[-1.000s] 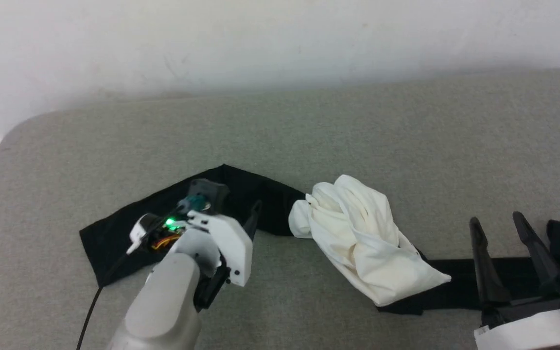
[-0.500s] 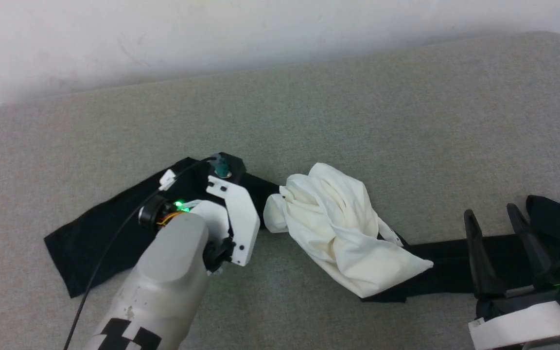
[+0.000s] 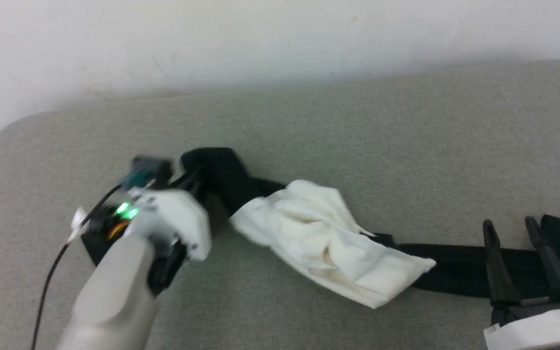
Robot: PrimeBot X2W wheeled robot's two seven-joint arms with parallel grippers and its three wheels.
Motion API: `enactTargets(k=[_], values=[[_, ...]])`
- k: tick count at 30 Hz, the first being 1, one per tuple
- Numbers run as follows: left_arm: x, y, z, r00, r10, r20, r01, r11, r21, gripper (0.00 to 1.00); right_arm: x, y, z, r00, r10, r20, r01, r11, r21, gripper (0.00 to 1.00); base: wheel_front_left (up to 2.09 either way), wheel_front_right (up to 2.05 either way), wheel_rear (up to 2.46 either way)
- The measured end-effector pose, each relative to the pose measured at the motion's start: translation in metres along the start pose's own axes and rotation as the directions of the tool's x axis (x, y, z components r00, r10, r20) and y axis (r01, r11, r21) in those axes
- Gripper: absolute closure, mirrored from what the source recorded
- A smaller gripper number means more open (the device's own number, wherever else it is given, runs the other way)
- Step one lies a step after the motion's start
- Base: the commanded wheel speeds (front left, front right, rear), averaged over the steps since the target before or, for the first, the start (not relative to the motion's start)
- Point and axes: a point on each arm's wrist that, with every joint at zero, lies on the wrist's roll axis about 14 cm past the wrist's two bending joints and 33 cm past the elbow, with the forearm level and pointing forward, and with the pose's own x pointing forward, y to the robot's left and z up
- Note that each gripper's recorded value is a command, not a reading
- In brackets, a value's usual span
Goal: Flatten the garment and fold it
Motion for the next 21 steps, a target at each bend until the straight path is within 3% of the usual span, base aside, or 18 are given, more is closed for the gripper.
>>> enactTargets(k=[4,7,11,12,13,14,18,21], values=[[-0.054,0.054,-0.031,0.981,0.194,-0.018,-0.195,0.976,-0.099,1.0,0.001,0.007,0.001,1.0,0.026,0.006,-0.026,1.0,0.013,0.0,0.0,0.0,0.0],[-0.103,0.079,-0.079,0.94,0.313,-0.135,-0.333,0.927,-0.174,1.0,0.004,0.015,0.003,0.999,0.051,0.014,-0.052,0.998,0.02,0.0,0.0,0.0,0.0],[-0.157,0.089,-0.133,0.876,0.399,-0.269,-0.463,0.854,-0.239,1.0,0.005,0.021,0.005,0.997,0.073,0.02,-0.073,0.997,0.022,0.0,0.0,0.0,0.0],[-0.165,0.089,-0.139,0.866,0.413,-0.282,-0.481,0.841,-0.247,0.93,0.005,0.023,0.005,0.997,0.077,0.022,-0.078,0.997,0.022,0.0,0.0,0.0,0.0],[-0.17,0.09,-0.143,0.861,0.42,-0.288,-0.491,0.835,-0.25,0.15,0.005,0.024,0.006,0.996,0.081,0.024,-0.082,0.996,0.023,0.0,0.0,0.0,0.0],[-0.173,0.09,-0.14,0.86,0.431,-0.272,-0.496,0.83,-0.255,0.0,0.005,0.025,0.007,0.996,0.084,0.026,-0.084,0.996,0.023,0.0,0.0,0.0,0.0],[-0.17,0.086,-0.105,0.884,0.448,-0.136,-0.468,0.84,-0.275,0.0,0.004,0.027,0.008,0.995,0.092,0.03,-0.092,0.995,0.023,0.0,0.0,0.0,0.0],[-0.165,0.074,-0.074,0.908,0.417,-0.034,-0.41,0.872,-0.269,0.0,0.001,0.028,0.008,0.995,0.095,0.027,-0.096,0.995,0.023,0.0,0.0,0.0,0.0]])
